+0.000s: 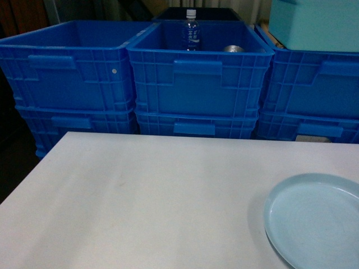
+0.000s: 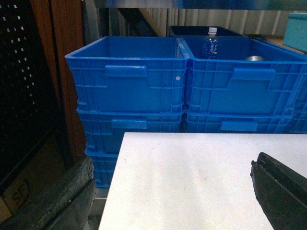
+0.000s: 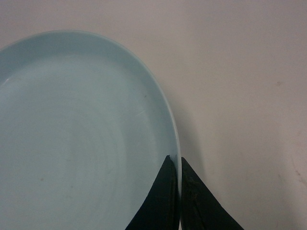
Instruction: Place blue tray on left shelf second layer neatly
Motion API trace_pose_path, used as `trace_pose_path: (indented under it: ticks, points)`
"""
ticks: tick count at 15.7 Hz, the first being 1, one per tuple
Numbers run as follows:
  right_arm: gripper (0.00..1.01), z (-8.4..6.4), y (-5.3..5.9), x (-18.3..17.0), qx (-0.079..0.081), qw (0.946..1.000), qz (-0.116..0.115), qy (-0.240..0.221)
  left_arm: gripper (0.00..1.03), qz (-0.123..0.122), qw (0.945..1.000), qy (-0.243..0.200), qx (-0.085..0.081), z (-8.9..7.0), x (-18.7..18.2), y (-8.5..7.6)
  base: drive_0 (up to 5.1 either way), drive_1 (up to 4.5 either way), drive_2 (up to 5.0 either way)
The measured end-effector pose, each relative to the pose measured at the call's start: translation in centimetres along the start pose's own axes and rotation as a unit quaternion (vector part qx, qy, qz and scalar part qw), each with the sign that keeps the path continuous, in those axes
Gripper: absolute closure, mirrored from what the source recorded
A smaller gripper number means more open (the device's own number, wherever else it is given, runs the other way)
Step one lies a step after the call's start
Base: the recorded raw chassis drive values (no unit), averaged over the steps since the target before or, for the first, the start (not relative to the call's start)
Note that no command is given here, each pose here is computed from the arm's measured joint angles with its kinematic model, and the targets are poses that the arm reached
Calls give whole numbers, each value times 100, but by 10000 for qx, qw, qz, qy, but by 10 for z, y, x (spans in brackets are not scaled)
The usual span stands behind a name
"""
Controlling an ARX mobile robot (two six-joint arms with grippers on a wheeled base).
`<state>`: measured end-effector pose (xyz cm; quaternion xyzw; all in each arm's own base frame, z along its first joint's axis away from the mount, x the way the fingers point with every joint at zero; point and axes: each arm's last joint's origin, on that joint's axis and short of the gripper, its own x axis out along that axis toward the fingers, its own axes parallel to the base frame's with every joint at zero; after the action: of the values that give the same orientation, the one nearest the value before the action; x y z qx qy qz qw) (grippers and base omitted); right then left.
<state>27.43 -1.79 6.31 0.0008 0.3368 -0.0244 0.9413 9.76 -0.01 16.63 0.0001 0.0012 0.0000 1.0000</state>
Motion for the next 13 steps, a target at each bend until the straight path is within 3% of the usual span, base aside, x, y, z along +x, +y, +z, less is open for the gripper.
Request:
trace_pose_path:
  ticks: [3,9,11,13]
  points:
    - [99,2,1,-9,-12,9999,159,-31,5,-2,10000,0,0,0,0,0,0,0,0]
    - [99,18,-3,-43,19,9965,542,-643,5,-2,10000,0,0,0,0,0,0,0,0]
    - [99,24,-5,-61,29,9917,753,-1043,5,-2,10000,0,0,0,0,0,0,0,0]
    - [99,30,-9,-79,1,9843,819,-1566,5,-2,10000,0,0,0,0,0,0,0,0]
